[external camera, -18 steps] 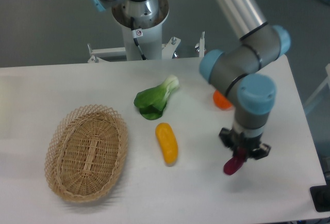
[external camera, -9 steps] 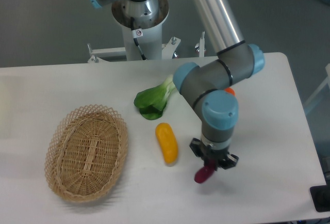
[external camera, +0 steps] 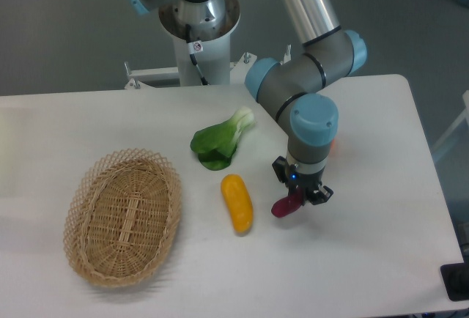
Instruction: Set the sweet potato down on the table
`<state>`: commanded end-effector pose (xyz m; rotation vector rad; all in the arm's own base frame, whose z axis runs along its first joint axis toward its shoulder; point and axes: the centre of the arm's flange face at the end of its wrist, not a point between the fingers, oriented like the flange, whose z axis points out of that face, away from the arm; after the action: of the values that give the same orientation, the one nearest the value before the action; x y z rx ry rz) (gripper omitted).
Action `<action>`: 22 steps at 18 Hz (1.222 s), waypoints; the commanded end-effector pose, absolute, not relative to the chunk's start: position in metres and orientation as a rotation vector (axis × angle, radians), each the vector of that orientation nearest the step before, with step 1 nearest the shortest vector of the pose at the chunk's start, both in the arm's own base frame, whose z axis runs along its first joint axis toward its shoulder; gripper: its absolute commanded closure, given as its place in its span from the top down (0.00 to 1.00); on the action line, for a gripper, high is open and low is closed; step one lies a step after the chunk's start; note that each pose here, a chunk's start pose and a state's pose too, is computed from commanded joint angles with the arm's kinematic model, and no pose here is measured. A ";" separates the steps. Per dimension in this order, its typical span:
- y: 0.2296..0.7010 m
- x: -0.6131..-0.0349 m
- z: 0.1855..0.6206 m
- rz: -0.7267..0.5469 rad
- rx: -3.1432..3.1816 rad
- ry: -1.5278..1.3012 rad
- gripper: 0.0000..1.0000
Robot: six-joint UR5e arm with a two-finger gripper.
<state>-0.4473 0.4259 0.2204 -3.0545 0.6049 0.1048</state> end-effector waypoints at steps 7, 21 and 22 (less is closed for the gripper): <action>0.407 -0.462 0.229 0.150 -3.037 0.641 1.00; 0.383 -0.572 0.291 0.403 -3.018 0.487 1.00; 0.378 -0.579 0.293 0.393 -3.025 0.472 1.00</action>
<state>-0.5794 0.3782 0.2931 -3.0251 0.4717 0.3926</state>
